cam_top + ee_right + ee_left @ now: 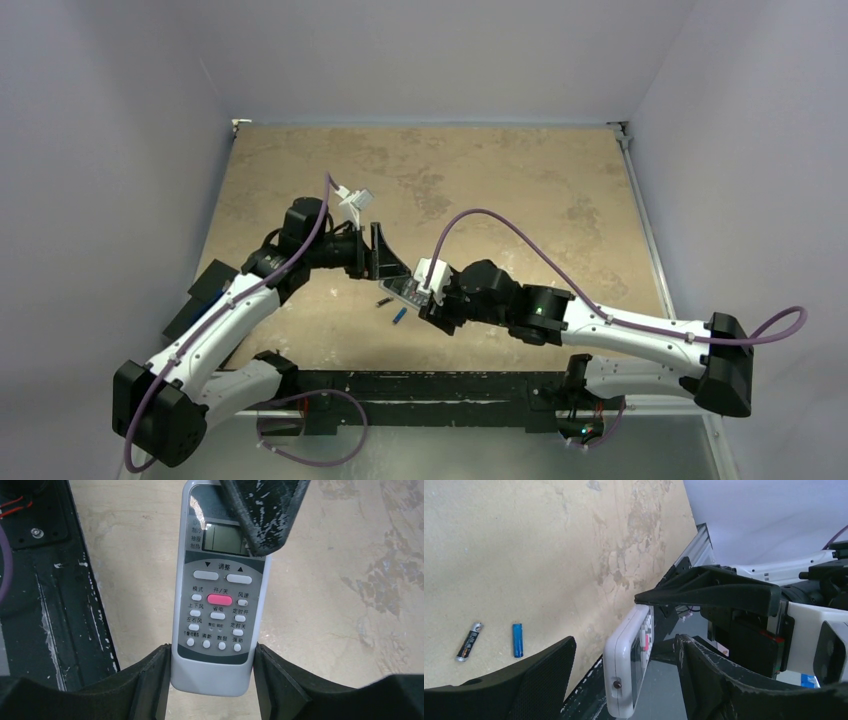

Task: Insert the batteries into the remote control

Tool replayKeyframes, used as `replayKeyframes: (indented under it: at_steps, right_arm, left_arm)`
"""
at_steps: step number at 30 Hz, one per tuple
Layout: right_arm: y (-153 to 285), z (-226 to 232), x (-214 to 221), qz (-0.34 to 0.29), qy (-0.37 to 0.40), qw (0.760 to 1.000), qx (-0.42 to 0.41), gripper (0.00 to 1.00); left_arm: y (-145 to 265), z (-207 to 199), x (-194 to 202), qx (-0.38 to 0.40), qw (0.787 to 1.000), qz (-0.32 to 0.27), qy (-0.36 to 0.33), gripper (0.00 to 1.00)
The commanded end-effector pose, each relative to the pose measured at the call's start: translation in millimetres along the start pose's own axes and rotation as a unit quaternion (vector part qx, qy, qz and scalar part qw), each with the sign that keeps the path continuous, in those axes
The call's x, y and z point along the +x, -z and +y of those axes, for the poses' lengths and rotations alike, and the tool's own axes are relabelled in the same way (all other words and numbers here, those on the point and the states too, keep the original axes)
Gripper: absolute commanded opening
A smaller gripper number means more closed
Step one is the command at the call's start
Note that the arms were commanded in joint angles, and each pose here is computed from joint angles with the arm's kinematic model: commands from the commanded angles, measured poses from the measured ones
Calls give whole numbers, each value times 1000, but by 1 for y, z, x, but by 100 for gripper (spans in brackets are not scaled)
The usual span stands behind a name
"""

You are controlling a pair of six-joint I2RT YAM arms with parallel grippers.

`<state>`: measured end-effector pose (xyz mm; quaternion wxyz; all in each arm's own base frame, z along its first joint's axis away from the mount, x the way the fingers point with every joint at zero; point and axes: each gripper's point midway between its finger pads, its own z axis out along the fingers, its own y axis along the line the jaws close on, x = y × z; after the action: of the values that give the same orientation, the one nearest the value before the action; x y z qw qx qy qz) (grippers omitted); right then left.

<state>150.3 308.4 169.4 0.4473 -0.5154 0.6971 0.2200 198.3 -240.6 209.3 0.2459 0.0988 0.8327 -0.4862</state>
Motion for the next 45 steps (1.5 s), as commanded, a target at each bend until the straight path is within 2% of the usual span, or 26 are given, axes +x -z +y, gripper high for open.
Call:
replayKeyframes:
  at_steps: [1, 5, 9, 13, 25, 29, 31, 36, 41, 43, 45]
  right_arm:
    - [9, -10, -32, -41, 33, 998, 19, 0]
    - [12, -10, -35, -43, 48, 998, 17, 0]
    - [11, -9, -33, -33, 53, 998, 16, 0]
    - [12, -9, -34, -33, 52, 998, 15, 0]
    - [12, -1, -30, -19, 58, 998, -5, 0]
    - [13, -1, -31, -19, 57, 998, -5, 3]
    - [13, -1, -32, -19, 55, 998, -4, 8]
    - [16, -6, -35, -16, 44, 999, 10, 34]
    - [22, -14, -38, -14, 35, 999, 33, 56]
    - [25, -16, -41, -17, 32, 999, 36, 75]
    - [27, -16, -42, -17, 27, 999, 37, 82]
  left_arm:
    - [6, -10, 11, 29, 999, 19, 7, 71]
    - [9, -9, 18, 30, 999, 26, 9, 67]
    - [10, -10, 24, 38, 999, 35, 11, 57]
    - [12, -9, 27, 37, 999, 38, 7, 52]
    - [9, -9, 25, 42, 998, 35, 8, 33]
    - [8, -10, 25, 49, 998, 34, 12, 18]
    - [7, -10, 26, 50, 998, 36, 13, 0]
    - [7, -11, 26, 56, 998, 32, 16, 0]
    - [4, -6, 26, 50, 998, 25, 30, 0]
    - [3, -5, 26, 52, 998, 22, 38, 0]
    - [2, -5, 24, 54, 998, 16, 43, 0]
